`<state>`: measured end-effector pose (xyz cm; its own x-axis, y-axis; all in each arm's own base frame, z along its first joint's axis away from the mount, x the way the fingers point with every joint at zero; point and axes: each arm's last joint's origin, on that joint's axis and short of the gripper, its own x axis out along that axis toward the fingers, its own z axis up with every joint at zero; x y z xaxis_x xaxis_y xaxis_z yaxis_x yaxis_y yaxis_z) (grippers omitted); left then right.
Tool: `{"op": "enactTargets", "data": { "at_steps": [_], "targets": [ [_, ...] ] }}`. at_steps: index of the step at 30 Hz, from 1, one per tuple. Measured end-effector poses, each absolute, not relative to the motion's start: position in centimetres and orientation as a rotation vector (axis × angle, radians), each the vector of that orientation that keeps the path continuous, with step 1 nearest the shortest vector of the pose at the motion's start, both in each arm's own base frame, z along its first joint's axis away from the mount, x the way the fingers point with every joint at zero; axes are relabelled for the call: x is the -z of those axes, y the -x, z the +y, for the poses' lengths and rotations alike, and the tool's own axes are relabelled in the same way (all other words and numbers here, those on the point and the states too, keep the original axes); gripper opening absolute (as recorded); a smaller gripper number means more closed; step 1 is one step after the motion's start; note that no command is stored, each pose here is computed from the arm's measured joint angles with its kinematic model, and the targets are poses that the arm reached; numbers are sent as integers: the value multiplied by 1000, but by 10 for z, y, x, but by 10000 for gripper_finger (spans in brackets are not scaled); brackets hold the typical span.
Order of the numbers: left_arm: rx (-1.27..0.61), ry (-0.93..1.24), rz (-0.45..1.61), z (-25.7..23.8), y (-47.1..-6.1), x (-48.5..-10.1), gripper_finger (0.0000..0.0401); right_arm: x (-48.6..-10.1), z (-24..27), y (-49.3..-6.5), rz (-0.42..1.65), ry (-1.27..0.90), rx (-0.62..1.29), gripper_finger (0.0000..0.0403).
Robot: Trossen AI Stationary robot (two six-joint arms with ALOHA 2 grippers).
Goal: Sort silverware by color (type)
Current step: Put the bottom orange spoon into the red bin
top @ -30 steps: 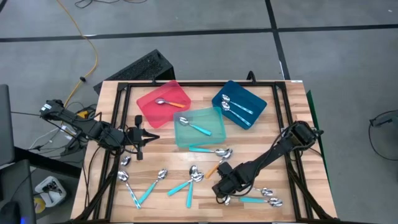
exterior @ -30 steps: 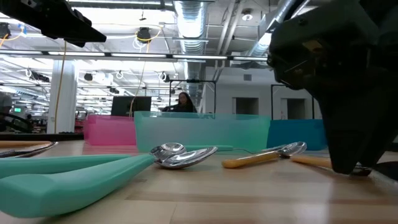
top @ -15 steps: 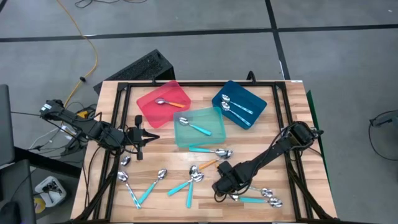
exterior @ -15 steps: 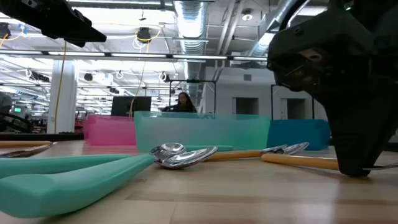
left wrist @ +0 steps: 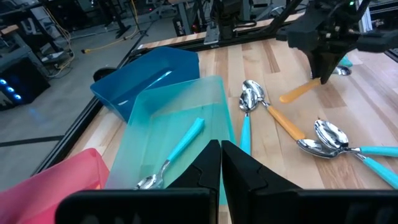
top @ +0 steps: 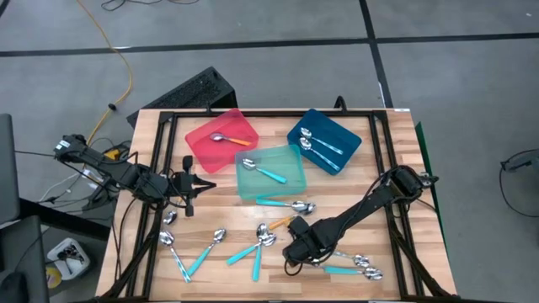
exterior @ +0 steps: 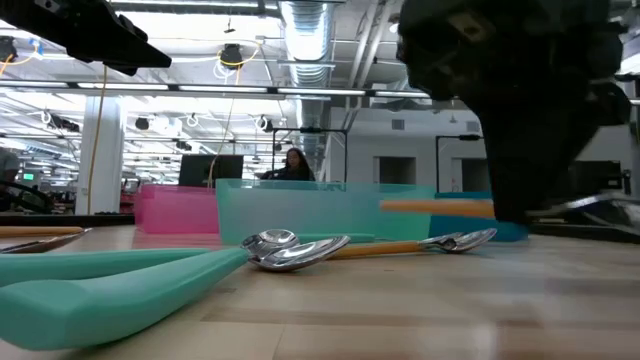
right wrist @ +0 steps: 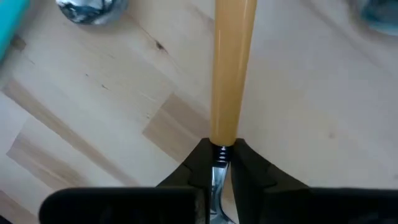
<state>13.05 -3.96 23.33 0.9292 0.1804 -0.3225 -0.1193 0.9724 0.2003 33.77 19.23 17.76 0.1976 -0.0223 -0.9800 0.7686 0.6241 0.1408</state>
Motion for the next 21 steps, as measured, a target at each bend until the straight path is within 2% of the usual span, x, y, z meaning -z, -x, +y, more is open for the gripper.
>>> {"op": "enactTargets", "data": {
  "at_steps": [8, 21],
  "targets": [
    [-153, -181, 348, -40, -130, -233, 0, -187, 177, -351, 1248, -653, 557, 60],
    [-152, -179, 349, -40, -130, -233, 0, -188, 104, -382, 1258, -463, 454, 61]
  ]
}}
